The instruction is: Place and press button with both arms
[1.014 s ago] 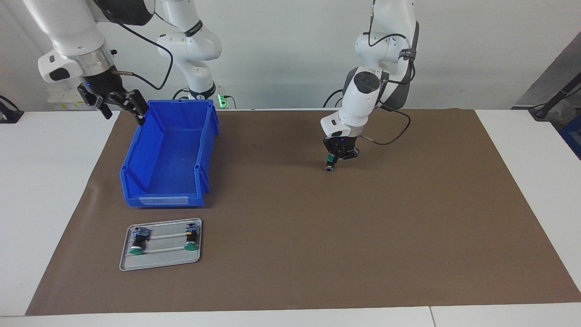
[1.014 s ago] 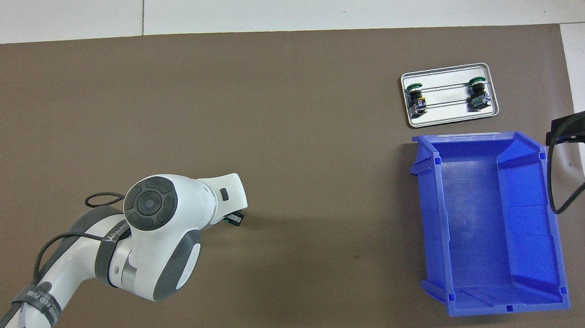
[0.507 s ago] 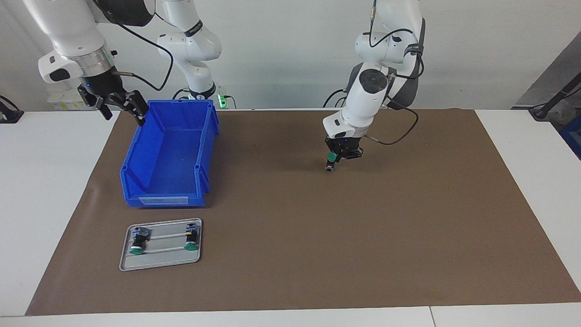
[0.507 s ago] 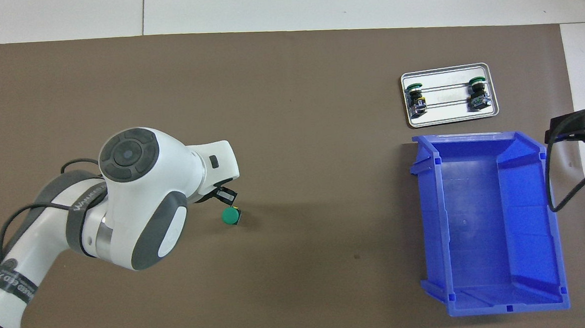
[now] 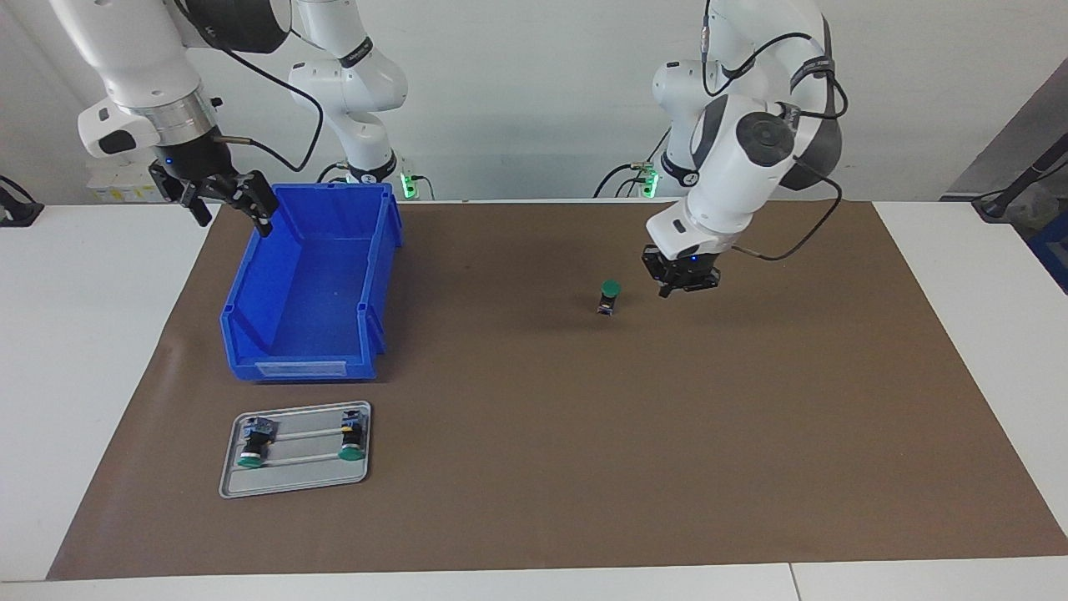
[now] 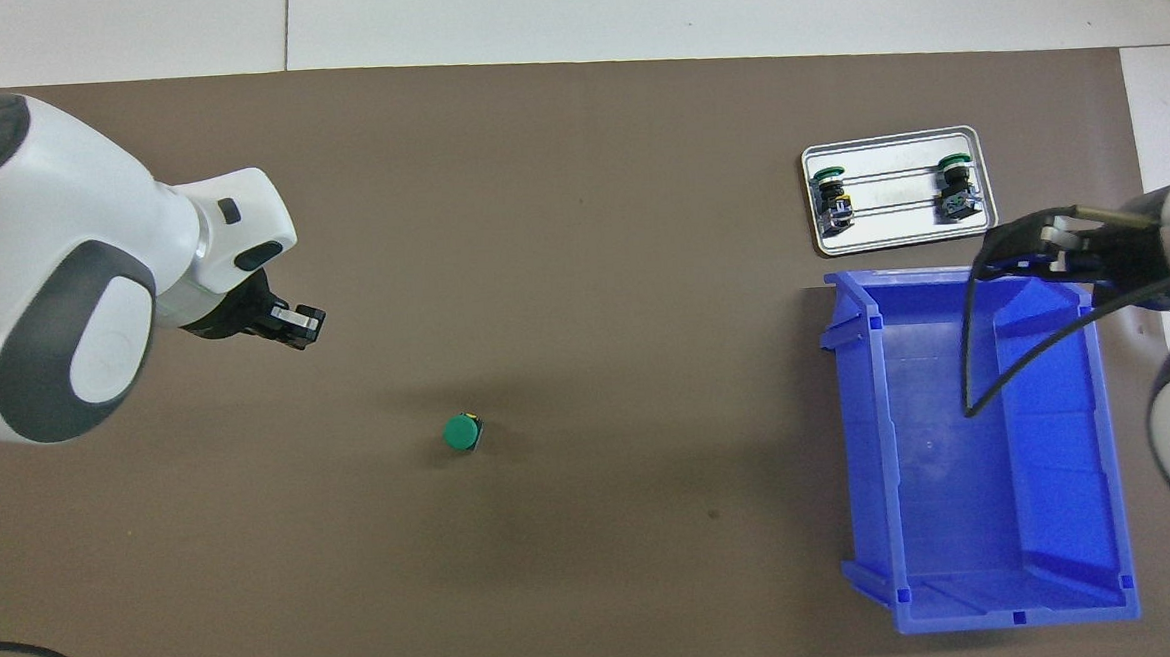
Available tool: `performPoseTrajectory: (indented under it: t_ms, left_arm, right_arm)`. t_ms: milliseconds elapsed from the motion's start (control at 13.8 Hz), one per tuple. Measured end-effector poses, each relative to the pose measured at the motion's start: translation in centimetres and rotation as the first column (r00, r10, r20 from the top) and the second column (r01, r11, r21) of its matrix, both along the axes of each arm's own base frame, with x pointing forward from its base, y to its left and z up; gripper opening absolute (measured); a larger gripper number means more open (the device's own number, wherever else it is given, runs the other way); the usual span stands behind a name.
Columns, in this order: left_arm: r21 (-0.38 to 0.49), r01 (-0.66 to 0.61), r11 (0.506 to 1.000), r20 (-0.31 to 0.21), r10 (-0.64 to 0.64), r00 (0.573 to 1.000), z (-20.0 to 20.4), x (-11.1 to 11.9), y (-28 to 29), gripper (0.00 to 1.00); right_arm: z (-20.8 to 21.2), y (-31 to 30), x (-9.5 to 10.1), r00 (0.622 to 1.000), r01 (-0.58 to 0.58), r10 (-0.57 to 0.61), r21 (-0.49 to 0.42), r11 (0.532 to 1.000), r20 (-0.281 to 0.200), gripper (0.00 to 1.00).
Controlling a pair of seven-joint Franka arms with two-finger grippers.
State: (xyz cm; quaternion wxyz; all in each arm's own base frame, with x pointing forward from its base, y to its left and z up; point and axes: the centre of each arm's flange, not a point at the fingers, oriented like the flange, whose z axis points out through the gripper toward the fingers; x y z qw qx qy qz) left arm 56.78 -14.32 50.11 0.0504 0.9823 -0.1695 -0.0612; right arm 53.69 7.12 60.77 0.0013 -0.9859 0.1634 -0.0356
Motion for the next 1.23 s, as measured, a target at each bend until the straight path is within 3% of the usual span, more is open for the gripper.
performPoseTrajectory:
  t_ms: [290, 507, 579, 724, 797, 942, 1014, 1086, 1231]
  left_arm:
    - [0.07, -0.041, 0.997, 0.046, 0.038, 0.998, 2.4, 1.4, 4.1, 0.07]
    - [0.072, -0.046, 0.996, 0.047, 0.042, 0.998, 4.3, 2.1, 4.2, 0.34]
    - [0.074, -0.051, 0.996, 0.039, 0.048, 0.998, 5.0, 2.4, 4.5, 0.34]
    - [0.089, -0.064, 0.994, 0.026, 0.062, 0.998, 6.2, 3.5, 5.6, 0.46]
    - [0.111, -0.068, 0.992, 0.025, 0.065, 0.998, 6.7, 4.0, 6.2, 0.47]
    - [0.155, -0.066, 0.986, 0.031, 0.062, 0.998, 7.3, 4.8, 6.6, 0.63]
    - [0.17, -0.063, 0.983, 0.037, 0.057, 0.998, 7.4, 5.0, 6.6, 0.63]
    - [0.179, -0.062, 0.982, 0.041, 0.055, 0.998, 7.4, 5.0, 6.6, 0.7]
    - [0.187, -0.065, 0.98, 0.047, 0.058, 0.997, 7.6, 5.0, 6.8, 0.94]
  right_arm:
    - [-4.7, 14.9, -1.8, 0.997, 0.068, -0.067, 0.007, 0.998, -0.021, 1.0]
    - [-8.9, 26.1, -3.5, 0.974, 0.226, -0.226, 0.047, 0.973, 0.002, 1.0]
    - [-10.7, 29.6, -3.9, 0.959, 0.281, -0.282, 0.067, 0.958, 0.008, 1.0]
    - [-14.7, 35.0, -4.7, 0.934, 0.356, -0.358, 0.09, 0.93, 0.007, 1.0]
    - [-16.4, 36.7, -4.9, 0.926, 0.375, -0.377, 0.096, 0.922, 0.005, 1.0]
    - [-18.5, 38.9, -5.1, 0.915, 0.402, -0.404, 0.105, 0.91, 0.003, 1.0]
    - [-19.5, 39.7, -5.1, 0.914, 0.405, -0.407, 0.104, 0.909, 0.001, 1.0]
    - [-20.9, 41.1, -5.6, 0.92, 0.39, -0.392, 0.106, 0.915, 0.002, 1.0]
    - [-24.5, 44.3, -7.8, 0.94, 0.339, -0.342, 0.089, 0.937, 0.019, 1.0]
